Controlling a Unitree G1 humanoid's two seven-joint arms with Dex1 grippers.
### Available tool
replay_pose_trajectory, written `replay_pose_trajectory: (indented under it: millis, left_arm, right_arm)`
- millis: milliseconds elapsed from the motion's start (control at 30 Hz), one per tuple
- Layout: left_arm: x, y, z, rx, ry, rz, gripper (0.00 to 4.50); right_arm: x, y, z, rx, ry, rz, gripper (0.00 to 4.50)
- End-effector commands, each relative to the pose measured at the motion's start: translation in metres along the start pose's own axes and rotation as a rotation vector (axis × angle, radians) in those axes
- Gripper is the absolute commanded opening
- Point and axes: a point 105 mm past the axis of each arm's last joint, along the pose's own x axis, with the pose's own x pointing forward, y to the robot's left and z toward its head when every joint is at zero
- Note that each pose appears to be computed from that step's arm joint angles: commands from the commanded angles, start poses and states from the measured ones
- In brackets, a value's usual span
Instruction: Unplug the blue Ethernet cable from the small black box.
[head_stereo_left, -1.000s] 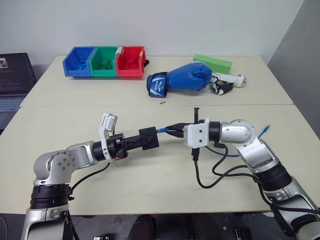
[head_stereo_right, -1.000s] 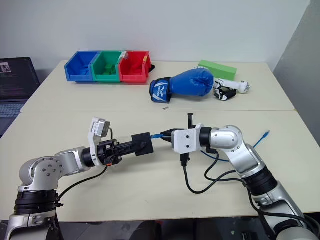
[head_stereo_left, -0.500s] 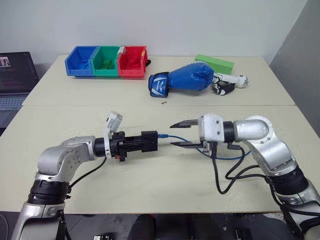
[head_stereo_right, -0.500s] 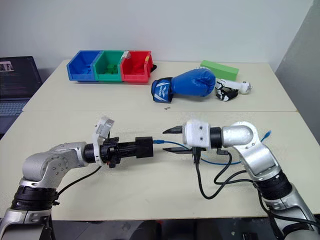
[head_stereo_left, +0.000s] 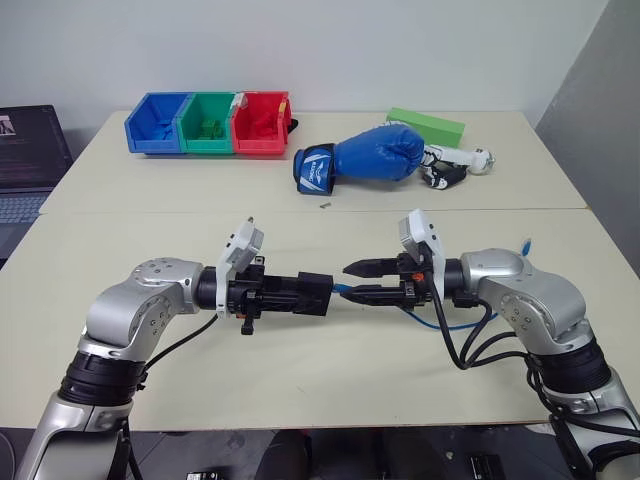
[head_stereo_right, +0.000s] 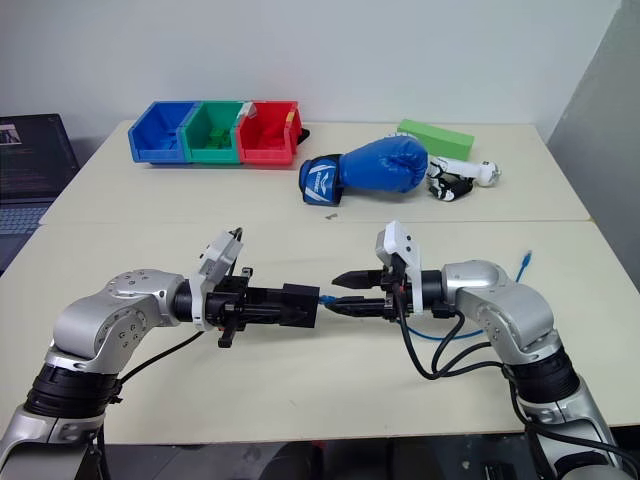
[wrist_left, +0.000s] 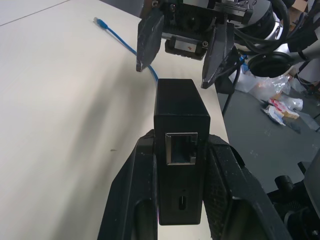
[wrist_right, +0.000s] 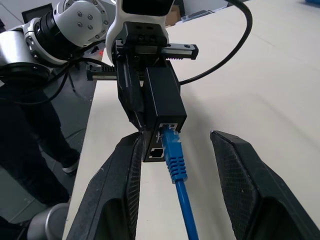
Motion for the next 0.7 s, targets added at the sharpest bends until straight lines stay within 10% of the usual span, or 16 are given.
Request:
replay_pose_trajectory:
  millis: [33, 700]
  left_arm:
    - [-0.0005, -0.0061, 0.0065, 0.05, 0.004, -0.018, 0.8]
    - [-0.0075, -0.0027, 0.0049, -0.035, -0.077, 0.015, 0.8]
  right_arm:
    - [0.0017, 0.0068, 0.0076, -0.012, -0.019, 0.044, 2.26]
    - [0.0079, 0.0088, 0.0064, 0.095, -0.059, 0.076, 2.26]
